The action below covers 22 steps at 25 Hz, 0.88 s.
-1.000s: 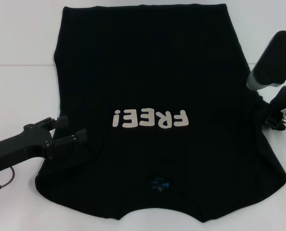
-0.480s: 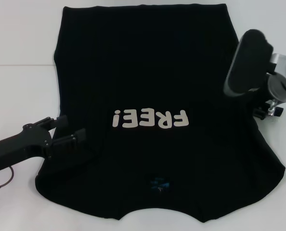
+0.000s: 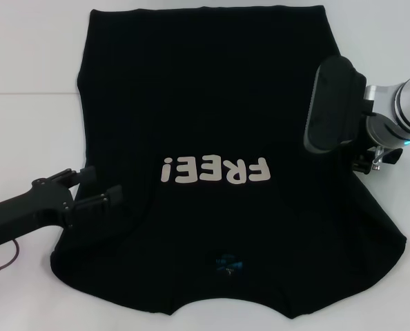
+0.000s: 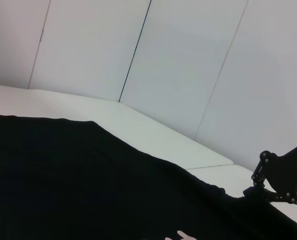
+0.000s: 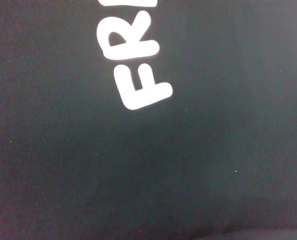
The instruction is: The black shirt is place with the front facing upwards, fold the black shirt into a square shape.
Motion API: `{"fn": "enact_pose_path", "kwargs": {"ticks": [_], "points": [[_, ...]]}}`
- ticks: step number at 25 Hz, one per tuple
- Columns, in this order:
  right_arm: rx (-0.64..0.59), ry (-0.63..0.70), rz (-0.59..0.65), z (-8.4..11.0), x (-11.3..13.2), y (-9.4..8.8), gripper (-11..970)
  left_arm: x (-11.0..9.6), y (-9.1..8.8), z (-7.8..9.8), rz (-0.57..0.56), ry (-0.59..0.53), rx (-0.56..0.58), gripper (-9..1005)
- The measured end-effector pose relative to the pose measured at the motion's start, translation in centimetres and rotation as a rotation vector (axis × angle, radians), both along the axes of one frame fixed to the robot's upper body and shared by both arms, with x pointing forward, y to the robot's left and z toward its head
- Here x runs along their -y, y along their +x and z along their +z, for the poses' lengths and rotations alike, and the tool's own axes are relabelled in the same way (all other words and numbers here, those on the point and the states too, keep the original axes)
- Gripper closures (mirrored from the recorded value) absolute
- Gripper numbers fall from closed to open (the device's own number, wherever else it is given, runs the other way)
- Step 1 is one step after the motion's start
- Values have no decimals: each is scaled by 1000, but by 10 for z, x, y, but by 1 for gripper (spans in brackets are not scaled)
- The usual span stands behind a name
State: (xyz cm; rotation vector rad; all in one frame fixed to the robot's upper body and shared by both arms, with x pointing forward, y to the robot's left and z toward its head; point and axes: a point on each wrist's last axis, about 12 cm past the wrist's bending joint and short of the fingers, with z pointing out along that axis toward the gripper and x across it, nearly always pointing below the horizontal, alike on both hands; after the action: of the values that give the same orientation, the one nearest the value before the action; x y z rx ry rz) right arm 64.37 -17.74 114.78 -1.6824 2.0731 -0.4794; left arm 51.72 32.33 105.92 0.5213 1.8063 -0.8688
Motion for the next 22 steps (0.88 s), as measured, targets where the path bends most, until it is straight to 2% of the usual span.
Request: {"fn": "enact_pose_path", "kwargs": {"ticks": [14,20,22], "points": [[16,-2,38,3,-14,1,886,3,1,0,-3,-12,-6,164],[37,25,69,9,-35,2,819,2,1,-1,-3,-22,-15,166],[44,31,84,10,-42,2,746,2,1,-1,-2,-23,-16,167]]}}
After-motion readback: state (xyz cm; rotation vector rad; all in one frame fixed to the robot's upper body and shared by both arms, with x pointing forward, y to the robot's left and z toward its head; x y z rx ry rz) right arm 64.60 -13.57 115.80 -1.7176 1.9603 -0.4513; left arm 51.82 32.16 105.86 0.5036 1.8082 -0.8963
